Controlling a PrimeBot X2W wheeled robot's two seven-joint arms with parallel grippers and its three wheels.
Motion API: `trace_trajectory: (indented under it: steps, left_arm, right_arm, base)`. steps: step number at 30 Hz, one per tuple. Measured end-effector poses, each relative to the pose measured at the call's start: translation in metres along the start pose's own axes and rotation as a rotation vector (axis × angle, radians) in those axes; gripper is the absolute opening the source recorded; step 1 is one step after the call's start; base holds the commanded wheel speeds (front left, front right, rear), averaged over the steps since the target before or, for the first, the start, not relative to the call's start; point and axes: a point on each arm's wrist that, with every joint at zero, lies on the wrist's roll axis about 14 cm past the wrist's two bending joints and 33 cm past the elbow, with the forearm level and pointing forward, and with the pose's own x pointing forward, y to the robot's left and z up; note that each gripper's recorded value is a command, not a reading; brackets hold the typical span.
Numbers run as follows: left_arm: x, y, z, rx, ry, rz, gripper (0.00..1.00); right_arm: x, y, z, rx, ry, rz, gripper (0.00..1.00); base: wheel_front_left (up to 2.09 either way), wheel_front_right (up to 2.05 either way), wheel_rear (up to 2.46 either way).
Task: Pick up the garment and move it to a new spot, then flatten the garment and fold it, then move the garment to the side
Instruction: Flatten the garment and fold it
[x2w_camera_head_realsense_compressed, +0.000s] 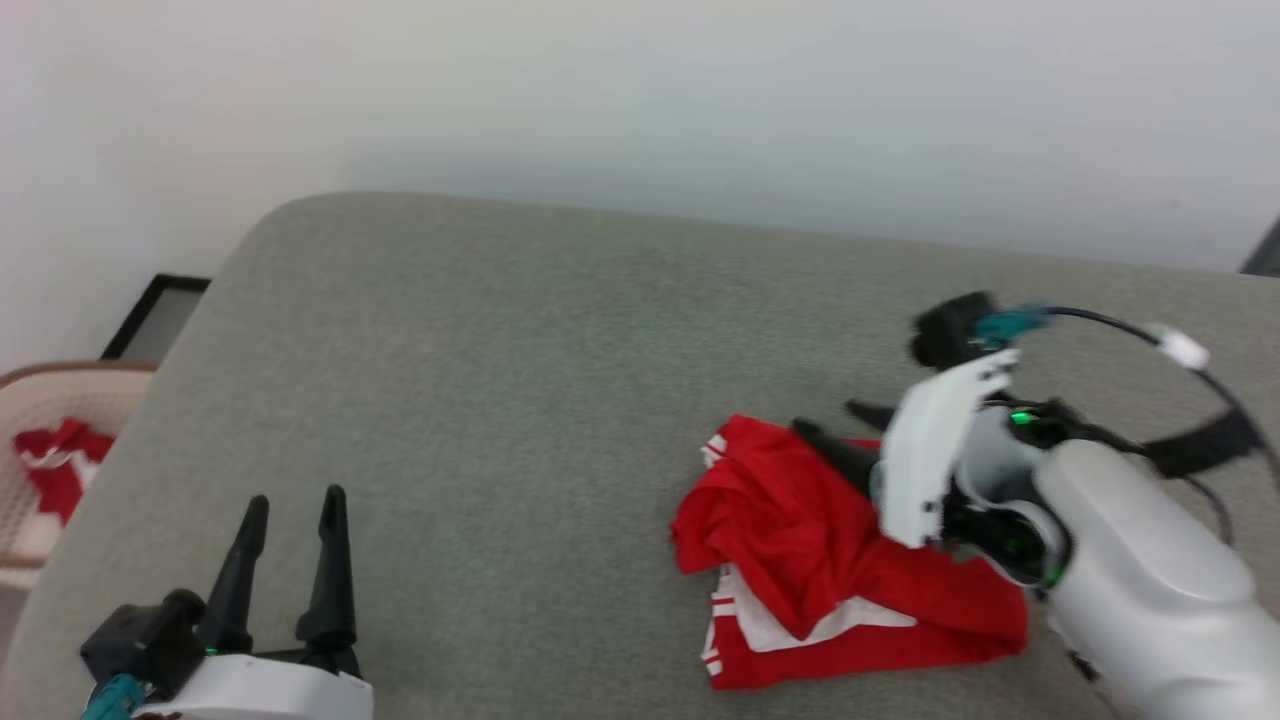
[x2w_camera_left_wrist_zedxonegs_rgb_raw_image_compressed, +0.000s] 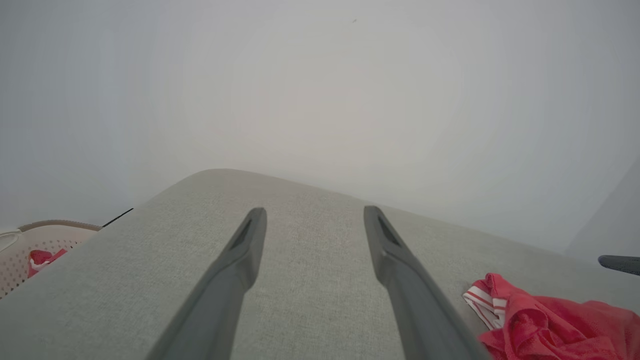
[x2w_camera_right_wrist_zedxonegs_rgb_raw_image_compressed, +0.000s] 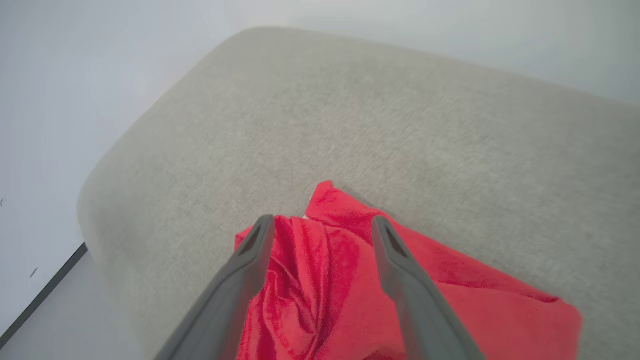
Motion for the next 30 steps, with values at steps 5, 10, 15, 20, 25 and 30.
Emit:
trace_trajectory:
  steps: [5,10,15,20,25,30]
  left_arm:
    - [0.006,-0.011,-0.001,0.004,0.001,-0.039,1.00]
    - [0.011,-0.019,-0.003,0.020,0.006,-0.071,1.00]
    - [0.015,-0.025,-0.004,0.030,0.013,-0.096,1.00]
    - [0.018,-0.030,-0.005,0.049,0.014,-0.120,1.00]
    - [0.019,-0.027,-0.007,0.067,0.023,-0.125,1.00]
    - [0.019,-0.022,-0.009,0.084,0.031,-0.118,1.00]
  right_arm:
    - [-0.033,-0.034,0.012,-0.034,-0.167,-0.088,1.00]
    - [-0.070,-0.062,0.018,-0.080,-0.312,-0.171,1.00]
    - [-0.107,-0.087,0.019,-0.109,-0.450,-0.259,1.00]
    - [-0.145,-0.111,0.013,-0.117,-0.563,-0.358,1.00]
    - [-0.176,-0.129,0.002,-0.085,-0.626,-0.447,1.00]
    - [-0.198,-0.139,-0.019,-0.065,-0.637,-0.518,1.00]
  base:
    - [0.00,0.00,0.00]
    - [0.00,0.00,0.00]
    - [0.00,0.00,0.00]
    - [0.00,0.00,0.00]
    - [0.00,0.00,0.00]
    - [0.00,0.00,0.00]
